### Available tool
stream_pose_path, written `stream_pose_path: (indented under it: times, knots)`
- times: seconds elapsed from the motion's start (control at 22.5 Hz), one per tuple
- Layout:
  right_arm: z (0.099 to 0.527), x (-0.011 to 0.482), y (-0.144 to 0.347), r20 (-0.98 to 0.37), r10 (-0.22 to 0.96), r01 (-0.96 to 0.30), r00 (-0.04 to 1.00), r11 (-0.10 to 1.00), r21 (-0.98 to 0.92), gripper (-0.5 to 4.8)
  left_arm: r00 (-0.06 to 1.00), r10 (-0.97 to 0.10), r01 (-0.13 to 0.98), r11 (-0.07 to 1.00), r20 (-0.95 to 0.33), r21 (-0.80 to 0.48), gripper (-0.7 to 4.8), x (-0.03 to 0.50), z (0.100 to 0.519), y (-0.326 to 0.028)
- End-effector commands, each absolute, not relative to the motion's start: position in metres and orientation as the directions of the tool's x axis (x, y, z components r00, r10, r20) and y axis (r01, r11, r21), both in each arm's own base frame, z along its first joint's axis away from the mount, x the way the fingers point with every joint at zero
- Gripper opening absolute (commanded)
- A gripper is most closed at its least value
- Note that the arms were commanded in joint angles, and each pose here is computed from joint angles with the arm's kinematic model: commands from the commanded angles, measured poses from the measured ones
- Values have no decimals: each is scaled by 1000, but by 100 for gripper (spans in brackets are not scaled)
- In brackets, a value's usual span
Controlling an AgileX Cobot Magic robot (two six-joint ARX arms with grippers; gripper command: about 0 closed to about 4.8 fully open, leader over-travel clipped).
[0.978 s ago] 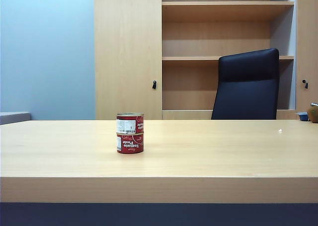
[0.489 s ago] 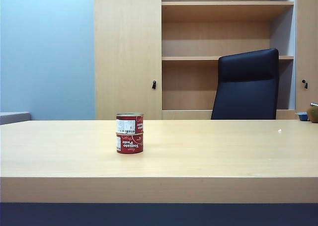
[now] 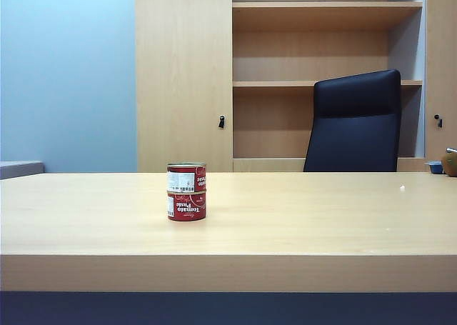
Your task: Stack a can of tomatoes on the right onto the can of tomatoes on the left.
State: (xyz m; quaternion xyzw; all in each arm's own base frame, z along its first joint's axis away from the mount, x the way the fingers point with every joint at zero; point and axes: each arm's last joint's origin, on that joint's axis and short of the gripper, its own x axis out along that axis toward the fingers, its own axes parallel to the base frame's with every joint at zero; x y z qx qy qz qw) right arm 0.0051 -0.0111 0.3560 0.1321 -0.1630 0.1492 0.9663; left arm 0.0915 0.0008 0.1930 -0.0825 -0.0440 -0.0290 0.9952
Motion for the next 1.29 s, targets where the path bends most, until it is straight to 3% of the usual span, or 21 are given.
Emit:
stream_pose_path:
  times: [0.04, 0.22, 0.62, 0.98, 1.2, 1.29]
  knots:
    - [348, 7, -4, 271, 398, -444, 876, 887, 131, -5, 996, -47, 60, 986, 82, -153, -1, 96, 178, 1]
    - [338, 9, 0, 177, 476, -496, 861, 863, 93, -6, 998, -48, 51, 997, 42, -61, -1, 97, 170, 1]
    - [311, 27, 17, 123, 514, -527, 849, 842, 120, -5, 998, -55, 53, 997, -28, -63, -1, 97, 163, 1]
    - [262, 59, 45, 246, 510, -566, 825, 752, 338, -5, 996, -55, 50, 997, -74, -67, -1, 97, 159, 1]
    - [217, 69, 53, 8, 521, -498, 853, 811, 306, -5, 996, -55, 50, 997, -75, -67, -1, 97, 159, 1]
    - [207, 70, 52, -72, 461, -427, 884, 861, 275, -5, 996, -55, 50, 997, -75, -67, -1, 97, 159, 1]
